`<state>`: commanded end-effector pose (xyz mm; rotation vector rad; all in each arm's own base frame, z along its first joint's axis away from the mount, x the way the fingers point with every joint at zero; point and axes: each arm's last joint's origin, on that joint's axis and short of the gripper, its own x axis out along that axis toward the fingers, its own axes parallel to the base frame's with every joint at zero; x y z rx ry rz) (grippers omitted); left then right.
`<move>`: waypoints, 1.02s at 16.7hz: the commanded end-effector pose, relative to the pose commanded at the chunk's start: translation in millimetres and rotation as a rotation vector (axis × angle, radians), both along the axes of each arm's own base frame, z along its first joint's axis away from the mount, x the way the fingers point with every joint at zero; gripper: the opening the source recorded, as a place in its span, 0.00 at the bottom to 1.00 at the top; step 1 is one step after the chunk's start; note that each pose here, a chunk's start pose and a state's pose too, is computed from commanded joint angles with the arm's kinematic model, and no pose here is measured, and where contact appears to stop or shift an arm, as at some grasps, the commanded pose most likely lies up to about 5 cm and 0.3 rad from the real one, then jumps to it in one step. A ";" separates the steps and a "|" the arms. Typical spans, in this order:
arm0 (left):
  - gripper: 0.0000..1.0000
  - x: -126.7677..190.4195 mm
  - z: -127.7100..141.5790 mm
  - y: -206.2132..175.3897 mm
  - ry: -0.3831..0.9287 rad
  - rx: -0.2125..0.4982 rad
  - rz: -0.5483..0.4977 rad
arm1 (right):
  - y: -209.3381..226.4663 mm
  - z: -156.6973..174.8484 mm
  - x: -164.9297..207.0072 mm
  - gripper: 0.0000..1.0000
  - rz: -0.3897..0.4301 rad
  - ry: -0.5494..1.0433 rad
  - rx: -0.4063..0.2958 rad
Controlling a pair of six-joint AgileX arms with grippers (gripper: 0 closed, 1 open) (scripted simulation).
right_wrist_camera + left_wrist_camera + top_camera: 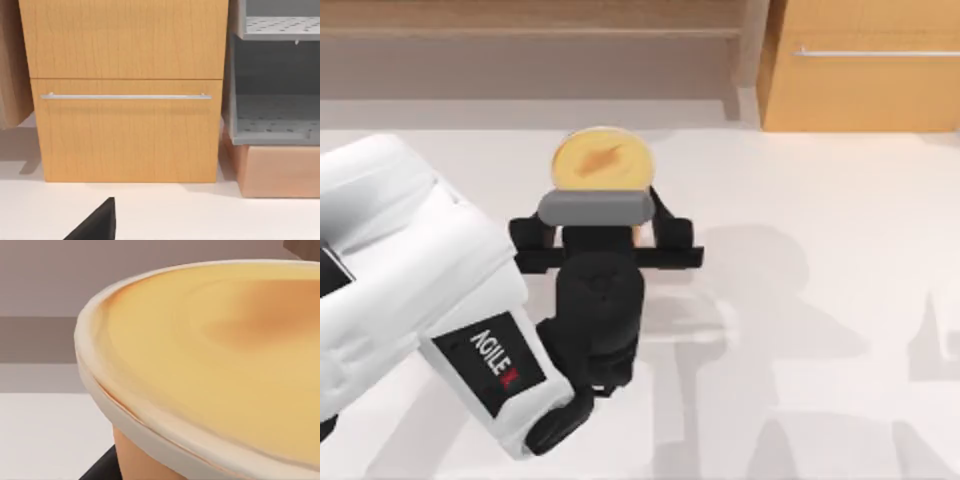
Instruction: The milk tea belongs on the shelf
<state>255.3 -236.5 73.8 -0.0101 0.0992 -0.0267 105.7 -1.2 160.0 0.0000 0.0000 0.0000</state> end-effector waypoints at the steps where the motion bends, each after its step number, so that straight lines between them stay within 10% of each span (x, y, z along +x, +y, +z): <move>1: 0.25 0.0 0.0 0.0 0.000 0.000 0.000 | 0.0 0.0 0.0 1.00 0.000 0.000 0.000; 5: 0.00 0.0 0.0 0.0 0.000 0.000 0.000 | 0.0 0.0 0.0 1.00 0.000 0.000 0.000; 17: 0.00 -0.5 5.1 -0.4 0.000 0.001 -0.002 | 0.0 0.0 0.0 1.00 0.000 0.000 0.000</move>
